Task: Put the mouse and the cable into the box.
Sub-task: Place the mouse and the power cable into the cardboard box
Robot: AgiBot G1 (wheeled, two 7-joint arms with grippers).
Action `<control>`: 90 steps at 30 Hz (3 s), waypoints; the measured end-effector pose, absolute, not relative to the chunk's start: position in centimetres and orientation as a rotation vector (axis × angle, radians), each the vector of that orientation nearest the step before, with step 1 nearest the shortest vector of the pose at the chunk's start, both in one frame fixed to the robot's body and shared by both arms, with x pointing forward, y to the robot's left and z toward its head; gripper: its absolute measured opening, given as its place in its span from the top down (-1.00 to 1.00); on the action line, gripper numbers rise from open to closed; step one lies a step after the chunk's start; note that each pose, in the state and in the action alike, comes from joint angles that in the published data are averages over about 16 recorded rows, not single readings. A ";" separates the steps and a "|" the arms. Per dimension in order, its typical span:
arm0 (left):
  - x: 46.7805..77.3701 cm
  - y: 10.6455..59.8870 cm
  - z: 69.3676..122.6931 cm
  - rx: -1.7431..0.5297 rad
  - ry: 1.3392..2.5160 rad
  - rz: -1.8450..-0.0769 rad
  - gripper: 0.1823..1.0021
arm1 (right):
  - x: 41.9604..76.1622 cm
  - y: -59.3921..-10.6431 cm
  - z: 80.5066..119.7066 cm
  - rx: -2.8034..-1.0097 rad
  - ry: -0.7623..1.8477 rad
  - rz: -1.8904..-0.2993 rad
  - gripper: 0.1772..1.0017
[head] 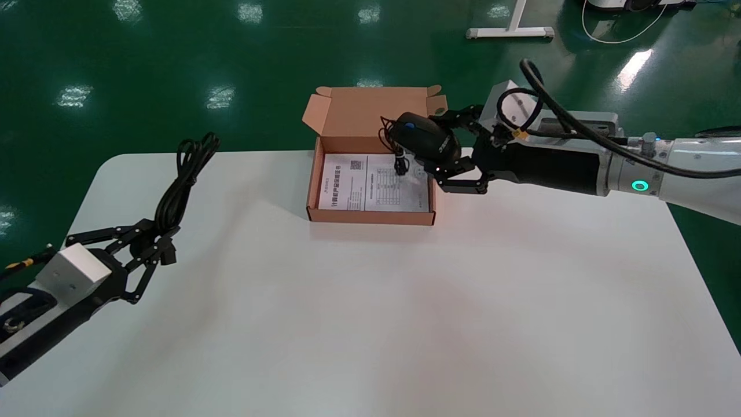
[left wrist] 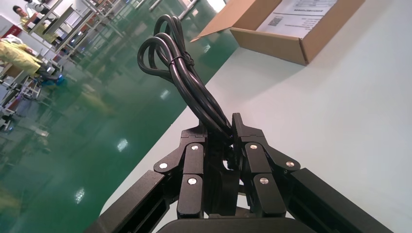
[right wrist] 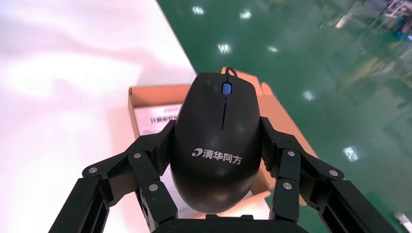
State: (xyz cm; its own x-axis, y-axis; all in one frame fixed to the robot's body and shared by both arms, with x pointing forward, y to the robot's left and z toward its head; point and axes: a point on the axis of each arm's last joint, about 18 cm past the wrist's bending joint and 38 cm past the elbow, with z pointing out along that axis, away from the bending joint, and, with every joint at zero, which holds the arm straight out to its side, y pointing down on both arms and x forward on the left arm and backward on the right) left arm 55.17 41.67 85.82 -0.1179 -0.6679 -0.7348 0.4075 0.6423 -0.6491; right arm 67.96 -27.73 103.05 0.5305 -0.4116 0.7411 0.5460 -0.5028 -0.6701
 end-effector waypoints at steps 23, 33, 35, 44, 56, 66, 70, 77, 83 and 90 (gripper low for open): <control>55.7 39.9 83.6 -0.256 1.434 -0.961 0.77 | 69.6 -27.2 100.3 -1.818 -0.102 -1.137 -0.01; 56.4 38.4 83.2 -0.252 1.423 -0.979 0.77 | 71.9 -22.8 96.6 -1.833 -0.092 -1.101 -0.01; 56.5 38.2 83.1 -0.250 1.423 -0.977 0.77 | 72.3 -22.4 96.1 -1.840 -0.086 -1.106 -0.01; 56.8 38.2 83.2 -0.233 1.440 -0.946 0.77 | 73.8 -21.7 95.3 -1.881 -0.074 -1.166 -0.01; 57.2 38.1 83.0 -0.203 1.471 -0.896 0.77 | 75.8 -20.9 95.7 -1.900 -0.032 -1.290 -0.01; 57.6 37.8 83.4 -0.164 1.483 -0.859 0.77 | 76.4 -20.4 96.0 -1.890 -0.004 -1.327 -0.02; 58.0 37.5 84.0 -0.129 1.487 -0.837 0.77 | 76.4 -20.4 96.0 -1.889 -0.001 -1.327 -0.05; 59.1 36.3 85.8 -0.039 1.489 -0.790 0.77 | 76.4 -20.6 96.0 -1.891 0.007 -1.328 -0.18; 60.8 34.5 88.0 0.056 1.476 -0.747 0.77 | 75.9 -22.9 96.3 -1.887 0.027 -1.314 -0.39; 63.5 31.4 91.1 0.179 1.448 -0.693 0.77 | 73.6 -28.7 96.3 -1.867 0.061 -1.250 -0.67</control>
State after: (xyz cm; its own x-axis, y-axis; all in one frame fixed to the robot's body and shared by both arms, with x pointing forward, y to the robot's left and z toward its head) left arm 63.46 31.44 91.11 -0.0315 -0.3255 -0.9450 0.5324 0.7947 -0.2915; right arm 73.57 -28.71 96.29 0.4960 -0.4705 0.7298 0.3969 -0.6247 -0.6725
